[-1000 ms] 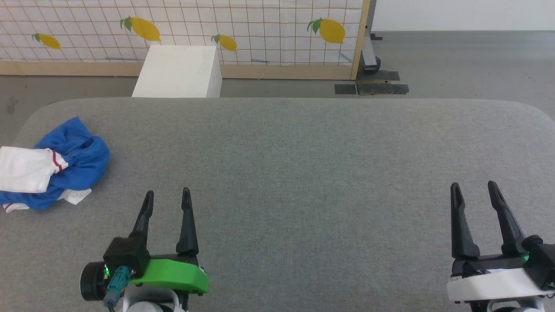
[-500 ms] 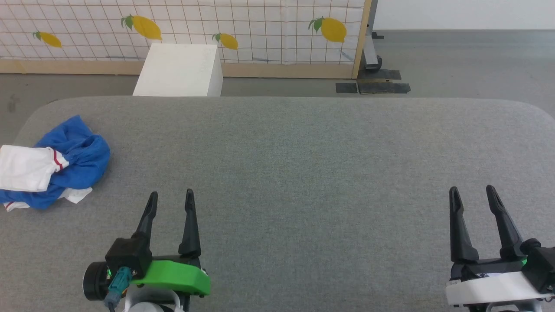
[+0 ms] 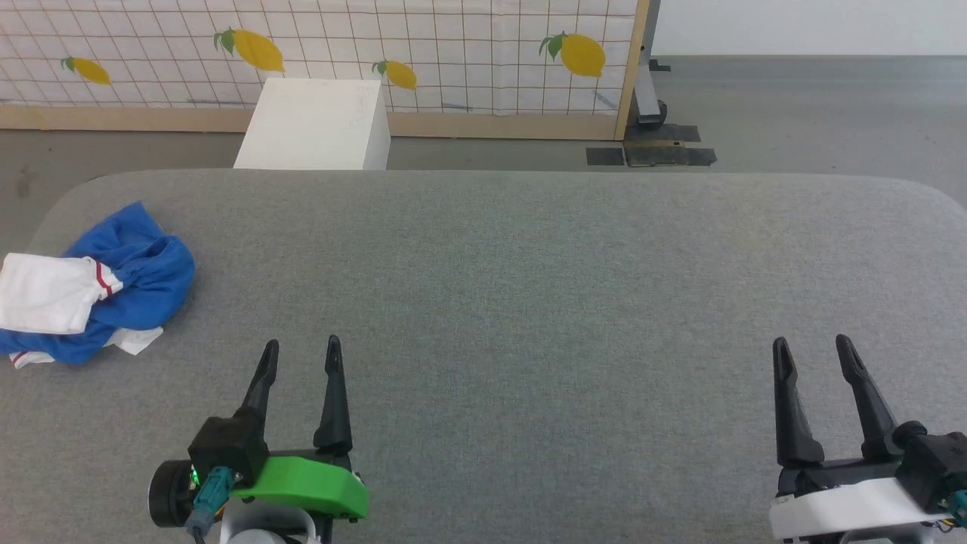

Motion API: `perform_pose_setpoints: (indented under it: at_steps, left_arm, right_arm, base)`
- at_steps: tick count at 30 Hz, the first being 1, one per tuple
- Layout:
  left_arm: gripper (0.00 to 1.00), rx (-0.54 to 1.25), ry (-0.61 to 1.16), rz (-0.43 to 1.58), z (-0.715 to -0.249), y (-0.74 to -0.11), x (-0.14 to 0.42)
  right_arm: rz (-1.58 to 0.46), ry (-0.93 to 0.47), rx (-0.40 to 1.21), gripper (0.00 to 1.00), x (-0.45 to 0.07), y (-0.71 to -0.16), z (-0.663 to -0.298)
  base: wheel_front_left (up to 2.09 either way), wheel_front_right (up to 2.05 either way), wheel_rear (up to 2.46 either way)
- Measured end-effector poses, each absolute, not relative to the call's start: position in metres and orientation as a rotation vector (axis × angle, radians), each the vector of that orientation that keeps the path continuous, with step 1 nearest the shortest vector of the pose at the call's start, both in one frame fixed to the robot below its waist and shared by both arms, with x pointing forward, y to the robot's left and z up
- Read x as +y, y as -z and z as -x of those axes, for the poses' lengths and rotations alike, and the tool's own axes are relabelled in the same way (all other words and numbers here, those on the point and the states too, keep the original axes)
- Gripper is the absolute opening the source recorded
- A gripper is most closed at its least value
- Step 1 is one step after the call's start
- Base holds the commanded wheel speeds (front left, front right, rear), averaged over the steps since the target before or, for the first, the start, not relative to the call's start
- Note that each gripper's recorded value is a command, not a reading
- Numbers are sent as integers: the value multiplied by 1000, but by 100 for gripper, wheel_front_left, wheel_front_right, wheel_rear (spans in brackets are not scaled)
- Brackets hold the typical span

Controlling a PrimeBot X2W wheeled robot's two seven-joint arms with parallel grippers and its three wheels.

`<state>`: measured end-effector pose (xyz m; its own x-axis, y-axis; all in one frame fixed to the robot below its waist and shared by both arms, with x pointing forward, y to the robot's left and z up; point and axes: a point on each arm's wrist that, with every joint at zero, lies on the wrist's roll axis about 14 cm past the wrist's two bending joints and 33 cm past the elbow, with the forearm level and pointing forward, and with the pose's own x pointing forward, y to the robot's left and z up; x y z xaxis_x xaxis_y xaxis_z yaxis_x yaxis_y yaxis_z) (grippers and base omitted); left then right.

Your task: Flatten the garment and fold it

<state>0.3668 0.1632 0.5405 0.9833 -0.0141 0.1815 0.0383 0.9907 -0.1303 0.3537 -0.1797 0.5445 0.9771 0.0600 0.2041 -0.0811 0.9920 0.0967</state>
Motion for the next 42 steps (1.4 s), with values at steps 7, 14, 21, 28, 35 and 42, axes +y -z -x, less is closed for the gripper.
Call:
perform_pose_setpoints:
  at_steps: [7,14,21,28,35,42]
  left_arm:
    - [100,-178,28,133,-367,-539,163]
    - [100,-171,30,132,-367,-537,162]
    - [100,-166,27,131,-367,-536,162]
    - [100,-160,6,120,-364,-533,169]
    - [100,-164,-63,111,-358,-534,191]
    - [100,-160,-158,103,-342,-532,220]
  right_arm:
    - [-104,-73,-188,100,-179,-540,-353]
    - [-97,-75,-180,100,-178,-538,-353]
    - [-98,-78,-175,100,-177,-536,-354]
    - [-100,-102,-170,100,-169,-535,-357]
    - [-99,-160,-162,100,-150,-533,-367]
    - [-103,-245,-154,100,-122,-531,-379]
  base:
    - [0,0,0]
    - [0,0,0]
    - [0,0,0]
    - [0,0,0]
    - [0,0,0]
    - [0,0,0]
